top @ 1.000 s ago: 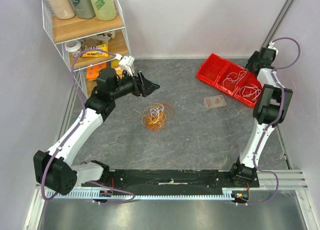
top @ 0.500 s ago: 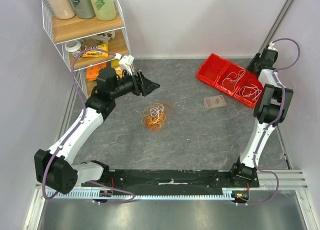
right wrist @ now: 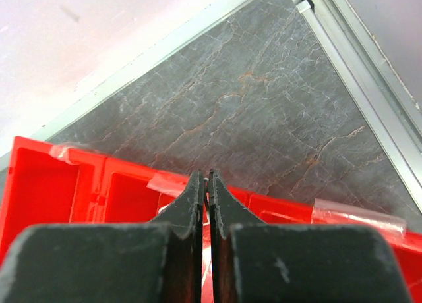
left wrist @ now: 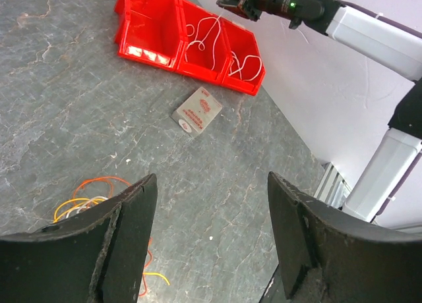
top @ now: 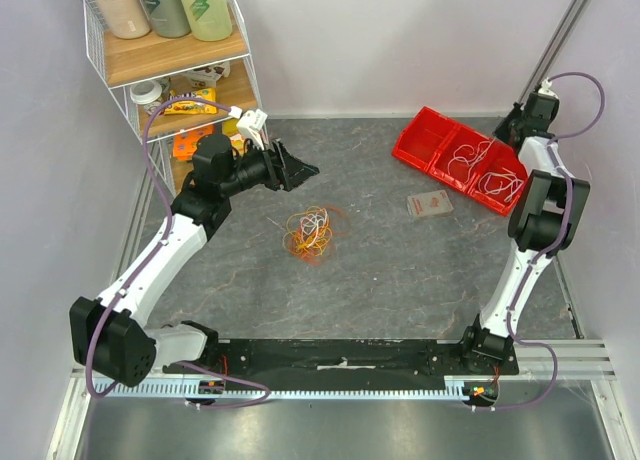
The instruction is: Untangle the cables
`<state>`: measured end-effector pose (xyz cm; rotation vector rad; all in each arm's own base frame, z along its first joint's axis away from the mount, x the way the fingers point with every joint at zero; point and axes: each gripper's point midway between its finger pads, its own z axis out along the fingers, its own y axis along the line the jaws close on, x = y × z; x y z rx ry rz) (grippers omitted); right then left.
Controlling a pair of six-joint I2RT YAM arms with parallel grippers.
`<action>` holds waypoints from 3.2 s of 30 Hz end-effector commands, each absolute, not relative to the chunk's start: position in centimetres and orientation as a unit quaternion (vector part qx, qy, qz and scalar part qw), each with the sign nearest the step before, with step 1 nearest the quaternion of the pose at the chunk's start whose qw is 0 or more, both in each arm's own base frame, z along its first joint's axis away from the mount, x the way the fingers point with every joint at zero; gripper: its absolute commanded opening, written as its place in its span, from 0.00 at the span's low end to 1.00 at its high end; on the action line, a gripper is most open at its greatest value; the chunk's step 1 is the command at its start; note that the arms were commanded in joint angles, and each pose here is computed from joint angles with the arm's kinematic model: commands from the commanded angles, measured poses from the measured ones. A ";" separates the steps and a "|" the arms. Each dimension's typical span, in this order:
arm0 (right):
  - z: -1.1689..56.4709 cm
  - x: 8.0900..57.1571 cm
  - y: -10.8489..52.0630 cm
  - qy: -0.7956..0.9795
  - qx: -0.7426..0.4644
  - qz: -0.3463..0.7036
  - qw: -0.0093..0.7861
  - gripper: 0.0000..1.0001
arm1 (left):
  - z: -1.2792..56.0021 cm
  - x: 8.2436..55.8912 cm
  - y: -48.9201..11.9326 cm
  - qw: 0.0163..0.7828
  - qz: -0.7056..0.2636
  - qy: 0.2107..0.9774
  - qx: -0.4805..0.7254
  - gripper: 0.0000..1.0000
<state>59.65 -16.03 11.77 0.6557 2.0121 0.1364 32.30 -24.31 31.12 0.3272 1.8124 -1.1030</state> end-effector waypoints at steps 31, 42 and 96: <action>18.5 54.4 -9.1 0.819 0.261 0.043 0.509 0.00 | 31.8 31.7 -25.1 0.460 -0.491 0.727 0.134 0.72; 12.3 55.7 -7.9 0.864 0.211 0.027 0.457 0.13 | 31.9 31.7 -25.2 0.460 -0.493 0.726 0.136 0.72; 27.2 54.3 -7.2 0.810 0.218 -0.041 0.543 0.00 | 32.4 31.3 -25.1 0.458 -0.504 0.720 0.134 0.71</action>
